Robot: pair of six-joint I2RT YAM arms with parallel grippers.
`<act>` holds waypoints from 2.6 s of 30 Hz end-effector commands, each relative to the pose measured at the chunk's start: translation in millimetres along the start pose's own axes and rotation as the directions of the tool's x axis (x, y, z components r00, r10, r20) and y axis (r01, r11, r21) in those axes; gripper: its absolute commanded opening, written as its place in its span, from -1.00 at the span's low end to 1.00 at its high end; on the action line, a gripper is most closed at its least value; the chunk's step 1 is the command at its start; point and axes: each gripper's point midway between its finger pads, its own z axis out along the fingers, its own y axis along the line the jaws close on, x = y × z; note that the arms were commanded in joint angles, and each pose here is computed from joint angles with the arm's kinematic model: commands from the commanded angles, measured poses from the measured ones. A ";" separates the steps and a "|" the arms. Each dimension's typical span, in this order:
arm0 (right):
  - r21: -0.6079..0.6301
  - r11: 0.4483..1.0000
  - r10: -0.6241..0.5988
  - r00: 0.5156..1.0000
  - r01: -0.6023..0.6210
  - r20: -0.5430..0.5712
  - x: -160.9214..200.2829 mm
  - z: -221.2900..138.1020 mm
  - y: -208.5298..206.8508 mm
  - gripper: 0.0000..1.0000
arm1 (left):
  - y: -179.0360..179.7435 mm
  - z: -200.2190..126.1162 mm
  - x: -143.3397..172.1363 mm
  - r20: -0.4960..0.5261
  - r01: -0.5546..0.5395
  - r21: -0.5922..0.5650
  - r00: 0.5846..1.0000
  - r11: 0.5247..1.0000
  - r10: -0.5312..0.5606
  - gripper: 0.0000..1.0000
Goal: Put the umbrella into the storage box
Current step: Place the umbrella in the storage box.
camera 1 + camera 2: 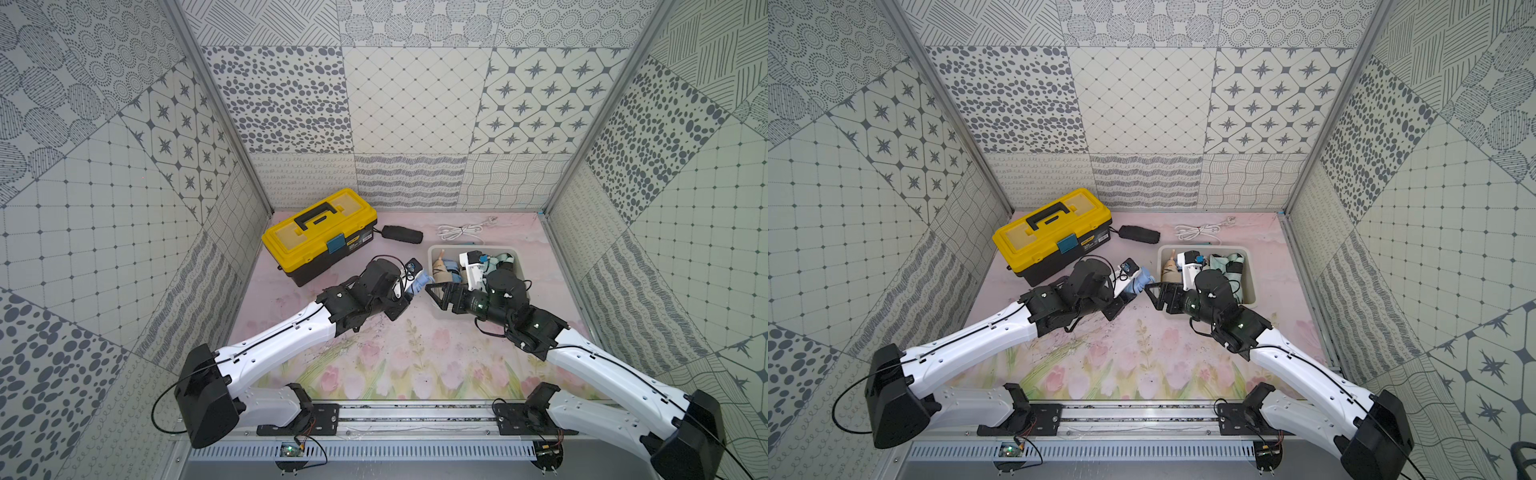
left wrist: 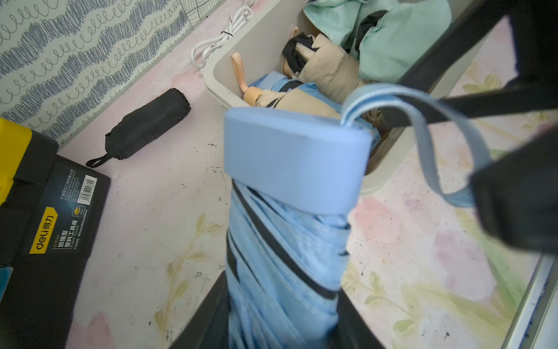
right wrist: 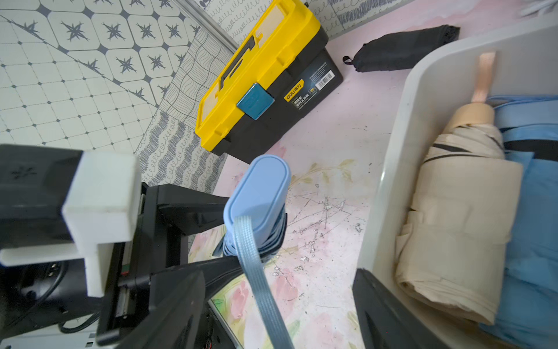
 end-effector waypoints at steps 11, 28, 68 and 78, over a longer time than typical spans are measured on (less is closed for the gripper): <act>0.030 0.995 0.087 0.990 -0.091 0.114 -16.1 25.6 5.1 0.62 | -7.9 -2.3 -48.7 0.190 0.278 -0.018 0.944 0.960 -0.270 -0.36; 0.067 0.989 0.124 0.987 -0.132 0.103 -20.8 47.9 4.8 -0.11 | -19.4 2.1 -52.8 0.175 0.270 -0.013 0.948 0.963 -0.264 -0.29; 0.031 1.000 0.008 0.967 0.000 -0.255 -110.6 -36.6 -80.1 -0.69 | -19.7 -7.8 -60.4 0.133 0.629 0.182 0.746 0.756 -0.653 0.98; 0.098 0.995 0.000 0.951 0.032 -0.310 -122.5 -11.5 -122.7 -0.69 | -19.1 33.0 -49.5 0.029 0.700 0.189 0.697 0.689 -0.717 0.95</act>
